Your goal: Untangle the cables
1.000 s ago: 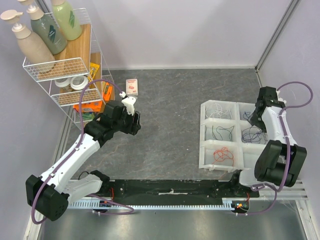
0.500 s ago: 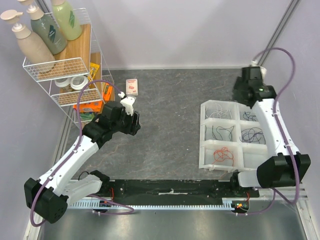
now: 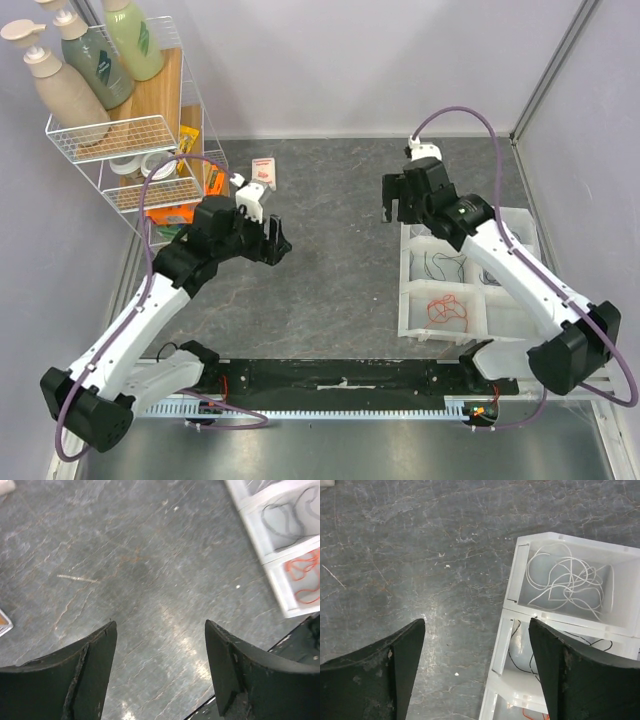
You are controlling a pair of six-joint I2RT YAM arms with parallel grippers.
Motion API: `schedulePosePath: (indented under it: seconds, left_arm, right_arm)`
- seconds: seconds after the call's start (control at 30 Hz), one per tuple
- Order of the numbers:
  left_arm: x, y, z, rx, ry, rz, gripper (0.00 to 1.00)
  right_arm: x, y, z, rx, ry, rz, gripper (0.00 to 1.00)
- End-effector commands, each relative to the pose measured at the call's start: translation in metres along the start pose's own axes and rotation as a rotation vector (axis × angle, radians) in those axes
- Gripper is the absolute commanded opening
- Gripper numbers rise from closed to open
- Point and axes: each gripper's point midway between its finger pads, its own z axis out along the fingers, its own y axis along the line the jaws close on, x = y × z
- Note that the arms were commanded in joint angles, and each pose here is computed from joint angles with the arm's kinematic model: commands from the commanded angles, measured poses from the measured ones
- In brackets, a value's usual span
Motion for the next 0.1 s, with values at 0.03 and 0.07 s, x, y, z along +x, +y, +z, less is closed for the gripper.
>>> schedulePosePath:
  seconds: [0.03, 0.07]
  left_arm:
    - [-0.069, -0.036, -0.033, 0.141, -0.228, -0.058, 0.79]
    - [-0.083, -0.04, -0.041, 0.156, -0.276, -0.054, 0.81]
  right_arm:
    - [-0.045, -0.003, -0.04, -0.048, -0.225, 0.022, 0.95]
    - [-0.059, -0.003, -0.055, -0.065, -0.277, 0.018, 0.96]
